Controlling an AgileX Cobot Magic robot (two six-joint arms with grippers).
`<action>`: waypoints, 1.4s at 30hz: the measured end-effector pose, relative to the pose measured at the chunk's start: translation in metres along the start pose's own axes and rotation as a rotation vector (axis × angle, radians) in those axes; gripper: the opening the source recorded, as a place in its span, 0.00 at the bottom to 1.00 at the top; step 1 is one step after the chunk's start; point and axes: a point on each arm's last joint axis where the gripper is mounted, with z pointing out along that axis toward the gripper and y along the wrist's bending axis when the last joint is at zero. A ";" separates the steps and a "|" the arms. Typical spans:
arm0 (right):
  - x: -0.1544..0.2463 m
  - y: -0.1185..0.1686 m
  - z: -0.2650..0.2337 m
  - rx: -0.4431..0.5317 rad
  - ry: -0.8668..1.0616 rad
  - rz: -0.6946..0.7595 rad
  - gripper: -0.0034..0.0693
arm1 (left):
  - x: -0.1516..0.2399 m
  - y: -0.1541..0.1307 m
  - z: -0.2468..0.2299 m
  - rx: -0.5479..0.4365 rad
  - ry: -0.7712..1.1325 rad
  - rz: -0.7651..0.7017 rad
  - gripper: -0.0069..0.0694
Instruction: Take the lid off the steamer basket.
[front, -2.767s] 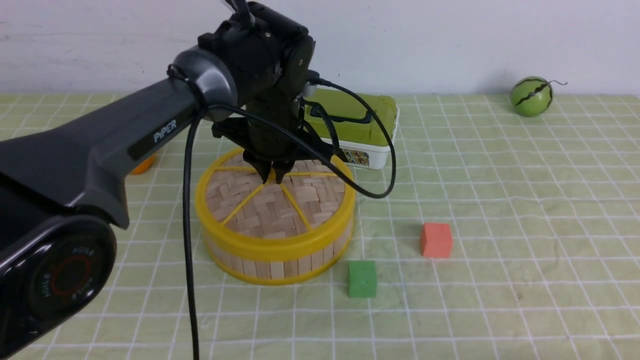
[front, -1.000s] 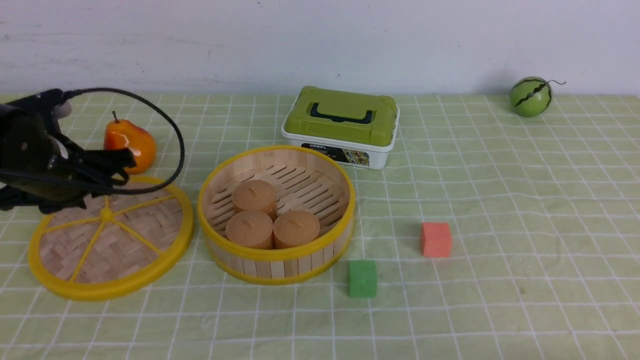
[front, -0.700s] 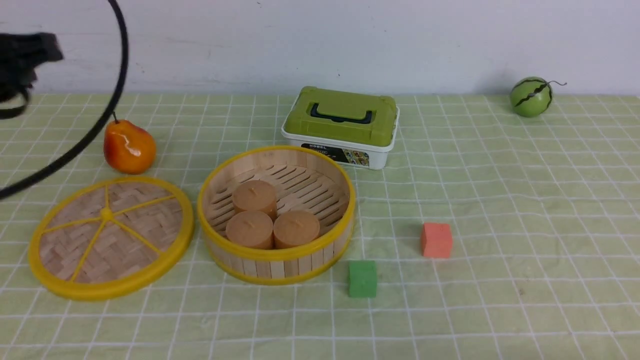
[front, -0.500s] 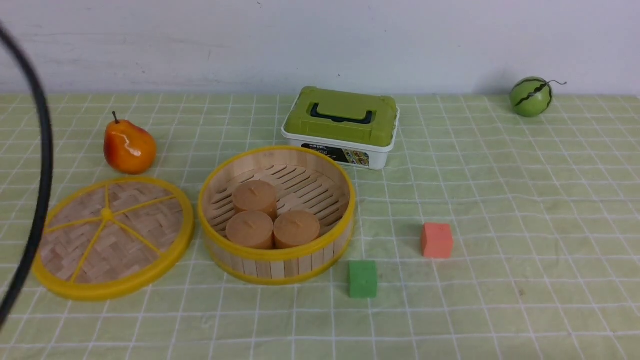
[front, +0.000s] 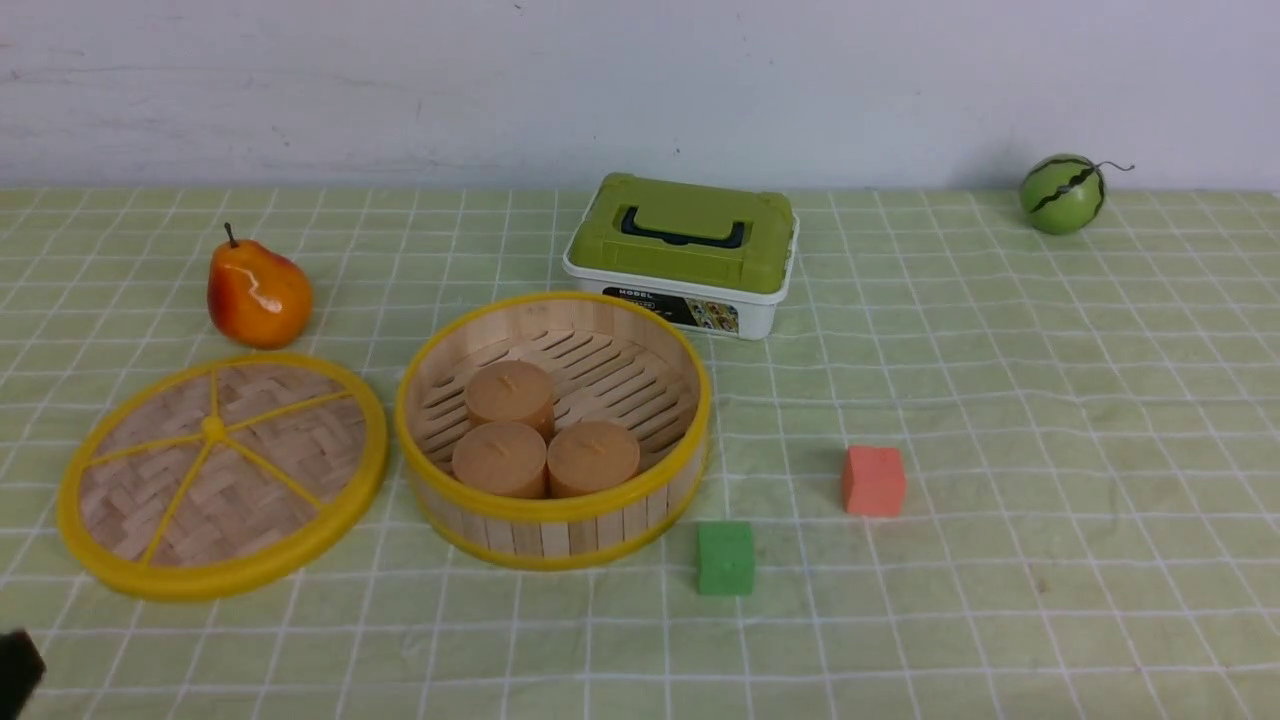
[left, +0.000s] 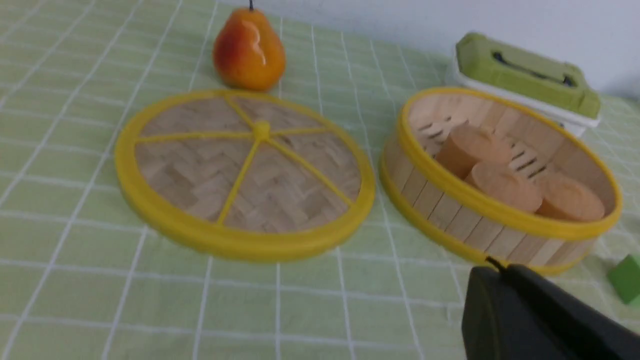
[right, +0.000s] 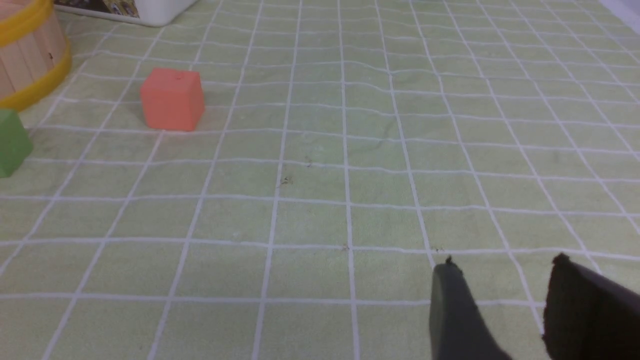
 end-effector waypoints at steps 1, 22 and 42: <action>0.000 0.000 0.000 0.000 0.000 0.000 0.38 | 0.003 0.001 0.001 -0.003 0.010 -0.001 0.07; 0.000 0.000 0.000 0.000 0.000 0.000 0.38 | 0.054 0.018 -0.004 -0.026 0.057 0.144 0.07; 0.000 0.000 0.000 0.000 0.000 0.000 0.38 | 0.055 0.018 -0.004 -0.024 0.061 0.202 0.07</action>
